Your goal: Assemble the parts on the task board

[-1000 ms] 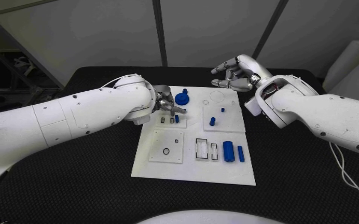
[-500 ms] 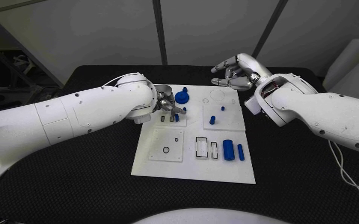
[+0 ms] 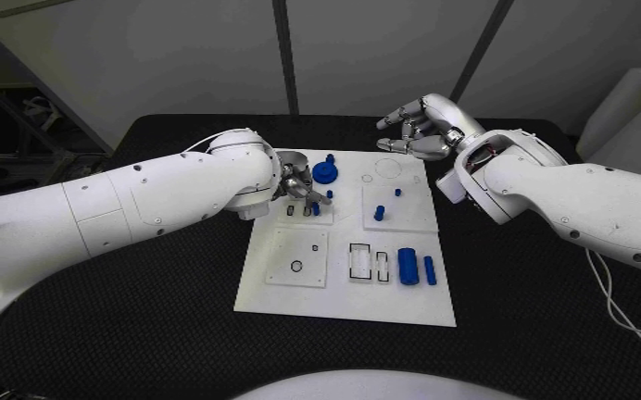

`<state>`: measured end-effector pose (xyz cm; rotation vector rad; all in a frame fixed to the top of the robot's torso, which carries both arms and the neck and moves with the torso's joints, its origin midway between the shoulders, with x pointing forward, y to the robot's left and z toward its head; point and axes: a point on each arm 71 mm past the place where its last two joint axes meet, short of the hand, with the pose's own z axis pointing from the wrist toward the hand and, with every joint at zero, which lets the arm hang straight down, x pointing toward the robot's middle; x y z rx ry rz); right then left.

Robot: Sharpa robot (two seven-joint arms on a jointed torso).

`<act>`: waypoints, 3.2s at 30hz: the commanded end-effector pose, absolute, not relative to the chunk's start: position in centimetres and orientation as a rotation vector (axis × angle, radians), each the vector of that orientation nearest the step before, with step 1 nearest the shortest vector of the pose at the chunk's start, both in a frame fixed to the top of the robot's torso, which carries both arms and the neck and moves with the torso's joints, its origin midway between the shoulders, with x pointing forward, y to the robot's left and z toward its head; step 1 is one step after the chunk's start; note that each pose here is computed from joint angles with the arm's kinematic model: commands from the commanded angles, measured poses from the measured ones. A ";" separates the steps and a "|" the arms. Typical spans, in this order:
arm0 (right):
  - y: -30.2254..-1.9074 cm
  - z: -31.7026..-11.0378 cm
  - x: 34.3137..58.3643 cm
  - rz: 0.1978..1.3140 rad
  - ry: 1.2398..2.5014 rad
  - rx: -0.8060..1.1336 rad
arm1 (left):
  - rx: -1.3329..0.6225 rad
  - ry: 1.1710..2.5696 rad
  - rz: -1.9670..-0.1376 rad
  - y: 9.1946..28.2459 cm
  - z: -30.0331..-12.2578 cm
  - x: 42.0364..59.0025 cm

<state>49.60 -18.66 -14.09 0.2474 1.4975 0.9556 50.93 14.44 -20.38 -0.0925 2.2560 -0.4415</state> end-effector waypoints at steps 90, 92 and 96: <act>-18.9 -14.3 49.9 0.954 1.526 0.237 | -0.023 2.025 -0.419 15.4 -20.2 48.6; -18.9 -14.3 49.9 0.955 1.527 0.237 | -0.020 2.025 -0.417 15.4 -20.3 48.6; -18.8 -14.3 49.9 0.956 1.528 0.235 | -0.012 2.027 -0.410 15.4 -20.5 48.5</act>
